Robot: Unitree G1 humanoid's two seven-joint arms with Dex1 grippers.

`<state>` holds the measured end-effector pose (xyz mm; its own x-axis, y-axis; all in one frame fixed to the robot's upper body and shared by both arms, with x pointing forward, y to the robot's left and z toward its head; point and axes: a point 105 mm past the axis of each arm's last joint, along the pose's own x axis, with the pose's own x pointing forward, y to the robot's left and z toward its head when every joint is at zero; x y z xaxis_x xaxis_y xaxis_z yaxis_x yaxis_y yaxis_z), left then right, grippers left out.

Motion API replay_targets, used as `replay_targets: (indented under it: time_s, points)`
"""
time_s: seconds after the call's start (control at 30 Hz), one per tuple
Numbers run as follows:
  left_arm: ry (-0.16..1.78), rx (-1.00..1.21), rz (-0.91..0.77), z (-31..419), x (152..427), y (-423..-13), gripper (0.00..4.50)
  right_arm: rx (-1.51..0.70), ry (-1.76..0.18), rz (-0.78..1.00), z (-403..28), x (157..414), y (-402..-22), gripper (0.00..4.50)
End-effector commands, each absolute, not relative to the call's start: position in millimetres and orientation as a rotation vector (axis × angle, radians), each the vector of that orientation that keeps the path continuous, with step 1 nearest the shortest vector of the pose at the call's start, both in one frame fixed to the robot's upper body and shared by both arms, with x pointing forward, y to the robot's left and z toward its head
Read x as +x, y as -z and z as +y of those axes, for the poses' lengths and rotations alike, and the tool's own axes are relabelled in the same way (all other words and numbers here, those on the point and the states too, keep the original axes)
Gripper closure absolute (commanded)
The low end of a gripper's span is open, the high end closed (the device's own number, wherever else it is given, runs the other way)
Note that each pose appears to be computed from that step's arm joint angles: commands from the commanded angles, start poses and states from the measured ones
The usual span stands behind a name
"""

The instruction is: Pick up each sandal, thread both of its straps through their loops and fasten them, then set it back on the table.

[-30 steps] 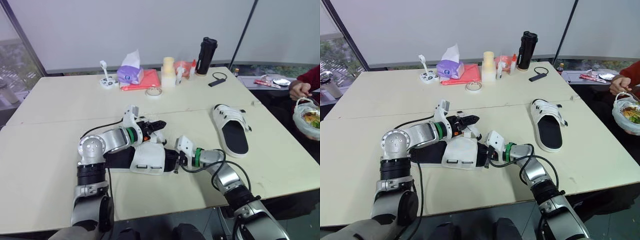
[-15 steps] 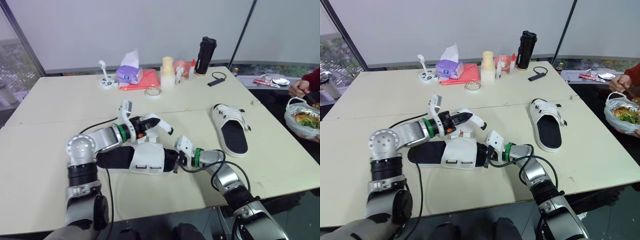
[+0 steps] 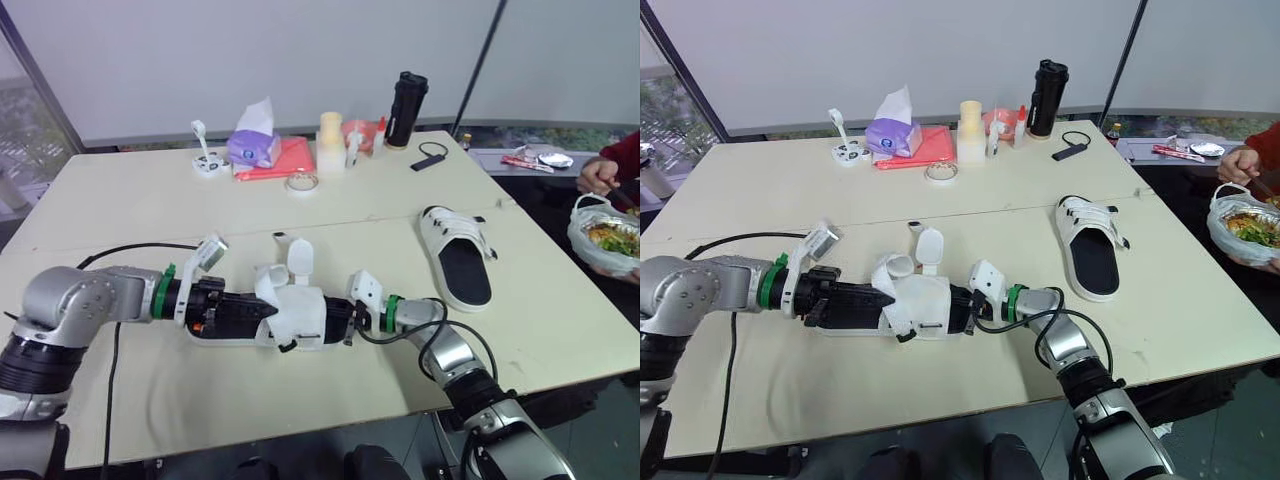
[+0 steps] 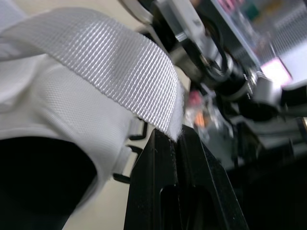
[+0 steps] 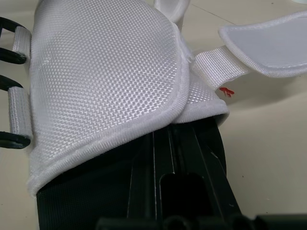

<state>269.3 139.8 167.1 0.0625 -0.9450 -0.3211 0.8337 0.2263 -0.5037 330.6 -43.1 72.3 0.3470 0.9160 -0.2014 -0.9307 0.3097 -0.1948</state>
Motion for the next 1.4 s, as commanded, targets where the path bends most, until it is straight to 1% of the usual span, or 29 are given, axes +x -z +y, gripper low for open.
replay_targets:
  time_s: [0.03,0.13,0.33,0.43,0.6,0.9,1.1,1.23,1.4]
  points:
    - [1.421,-0.123,0.642,142,273,-171,4.42,-0.322,-1.201,0.238,-50,324,-29,4.50]
    - [1.396,-0.124,0.583,141,296,-179,4.42,-0.324,-1.204,0.241,-51,323,-29,4.50]
    - [1.438,-0.098,0.574,150,306,-190,4.42,-0.328,-1.207,0.252,-53,320,-26,4.50]
    - [1.454,-0.073,0.587,154,307,-190,4.42,-0.328,-1.207,0.254,-53,319,-25,4.50]
    - [1.512,-0.085,0.607,153,298,-193,4.42,-0.329,-1.205,0.257,-52,320,-25,4.50]
    - [1.522,-0.054,0.624,150,293,-186,4.42,-0.326,-1.206,0.259,-51,319,-23,4.50]
    - [1.507,-0.011,0.625,150,295,-180,4.42,-0.324,-1.204,0.258,-51,319,-24,4.50]
    - [1.508,-0.037,0.602,149,299,-188,4.42,-0.322,-1.205,0.262,-51,318,-23,4.50]
    - [1.514,0.002,0.627,153,297,-184,4.42,-0.321,-1.206,0.263,-51,316,-22,4.50]
